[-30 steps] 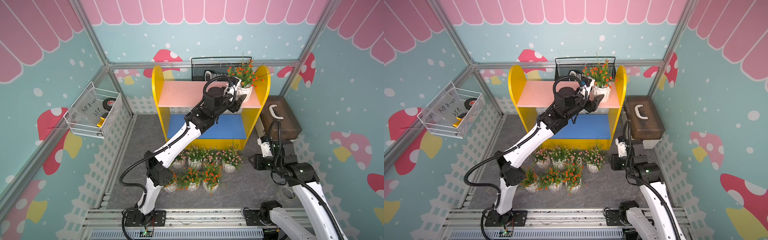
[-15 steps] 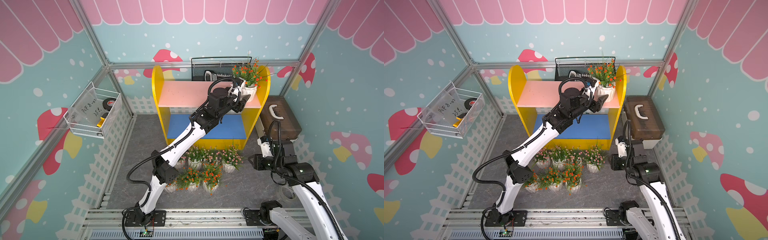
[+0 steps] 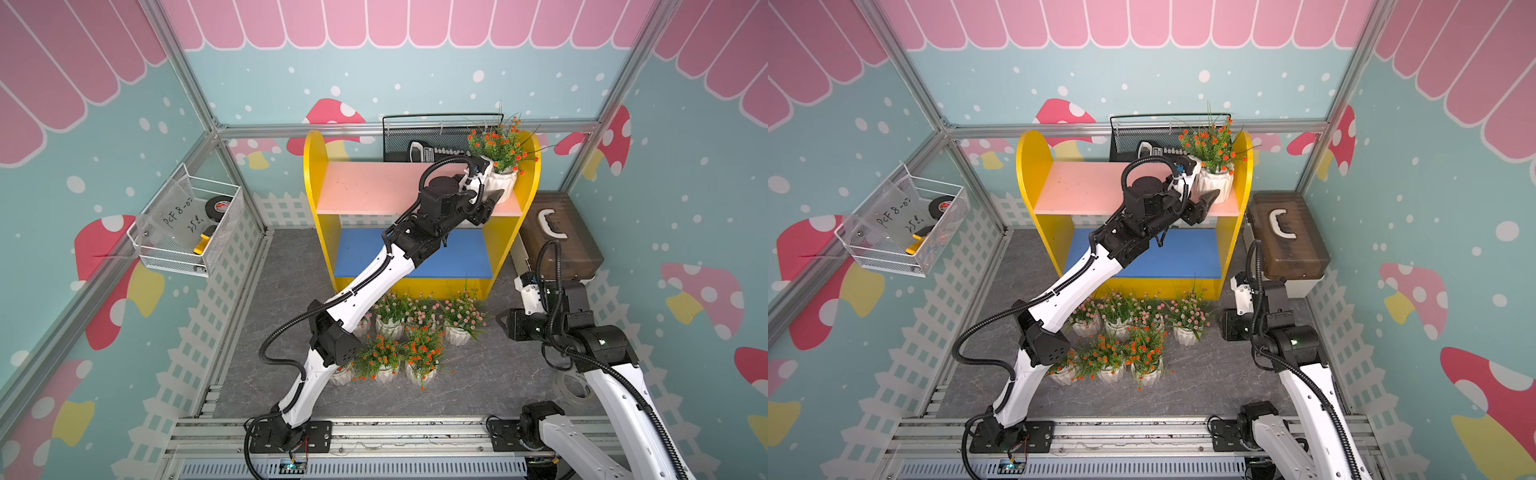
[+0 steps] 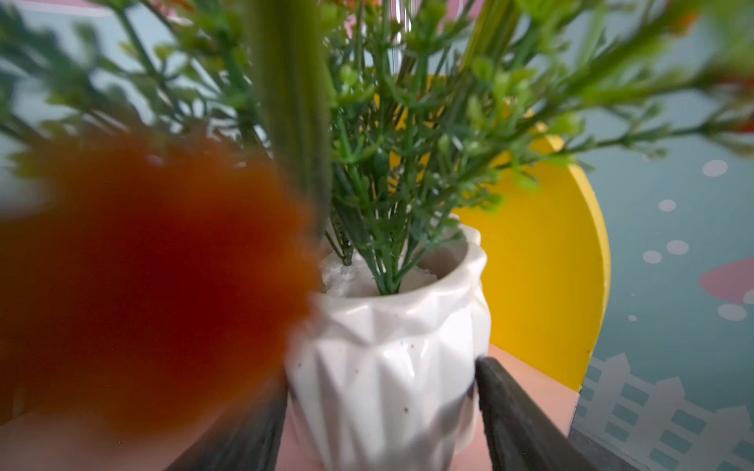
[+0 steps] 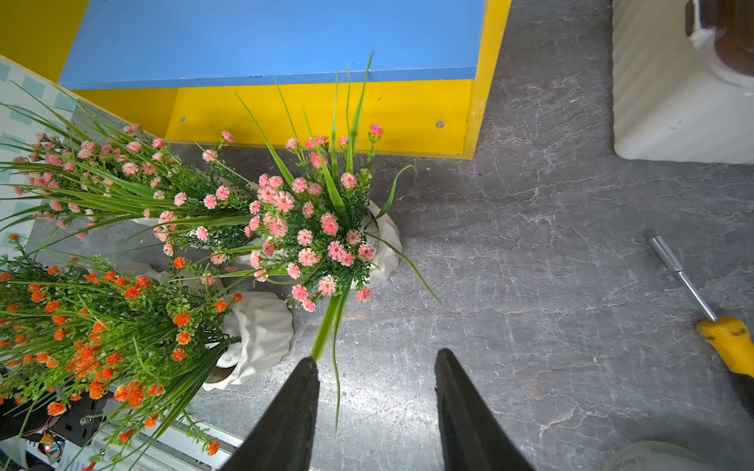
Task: Place the baby's breath potted plants on the rack by color
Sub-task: Place the baby's breath potted plant on the rack.
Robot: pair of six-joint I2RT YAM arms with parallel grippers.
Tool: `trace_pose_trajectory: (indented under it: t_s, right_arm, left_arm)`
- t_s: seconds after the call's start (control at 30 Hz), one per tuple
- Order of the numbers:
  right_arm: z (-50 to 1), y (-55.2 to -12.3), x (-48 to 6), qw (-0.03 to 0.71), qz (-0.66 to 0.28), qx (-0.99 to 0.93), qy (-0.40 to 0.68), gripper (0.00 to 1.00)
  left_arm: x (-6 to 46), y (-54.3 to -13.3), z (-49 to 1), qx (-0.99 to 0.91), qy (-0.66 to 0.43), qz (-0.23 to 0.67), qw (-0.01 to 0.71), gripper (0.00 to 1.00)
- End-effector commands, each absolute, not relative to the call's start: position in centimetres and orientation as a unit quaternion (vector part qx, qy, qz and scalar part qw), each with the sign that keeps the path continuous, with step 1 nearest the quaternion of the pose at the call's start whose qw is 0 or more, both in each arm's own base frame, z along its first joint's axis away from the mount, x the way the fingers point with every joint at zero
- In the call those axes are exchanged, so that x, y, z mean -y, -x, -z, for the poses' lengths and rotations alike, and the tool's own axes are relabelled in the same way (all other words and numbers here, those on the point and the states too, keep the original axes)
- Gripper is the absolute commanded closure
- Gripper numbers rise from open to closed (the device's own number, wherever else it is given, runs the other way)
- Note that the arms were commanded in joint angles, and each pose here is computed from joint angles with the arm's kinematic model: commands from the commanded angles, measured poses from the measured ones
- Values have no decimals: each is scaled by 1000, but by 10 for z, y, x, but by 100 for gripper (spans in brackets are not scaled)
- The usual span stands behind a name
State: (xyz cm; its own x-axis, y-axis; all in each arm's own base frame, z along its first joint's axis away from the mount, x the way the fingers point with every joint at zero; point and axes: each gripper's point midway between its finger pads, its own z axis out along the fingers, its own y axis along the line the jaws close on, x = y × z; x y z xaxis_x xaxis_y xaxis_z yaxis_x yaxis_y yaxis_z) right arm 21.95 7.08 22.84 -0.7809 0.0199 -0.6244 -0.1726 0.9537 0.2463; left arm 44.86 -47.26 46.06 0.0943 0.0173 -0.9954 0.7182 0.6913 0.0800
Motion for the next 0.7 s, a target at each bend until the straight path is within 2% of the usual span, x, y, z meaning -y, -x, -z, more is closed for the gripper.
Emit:
trace_pose_trajectory:
  t_s: [0.0, 0.47, 0.67]
  right_arm:
    - [-228, -219, -70, 334, -146, -930, 44, 54]
    - [-235, -216, -76, 332, -163, -928, 47, 54]
    - [-249, -214, -80, 339, -174, -923, 59, 52]
  left_arm:
    - [475, -446, -458, -621, -307, 252, 676, 21]
    - [431, -401, -487, -604, -300, 250, 694, 11]
    - [410, -370, -478, -605, -308, 235, 696, 8]
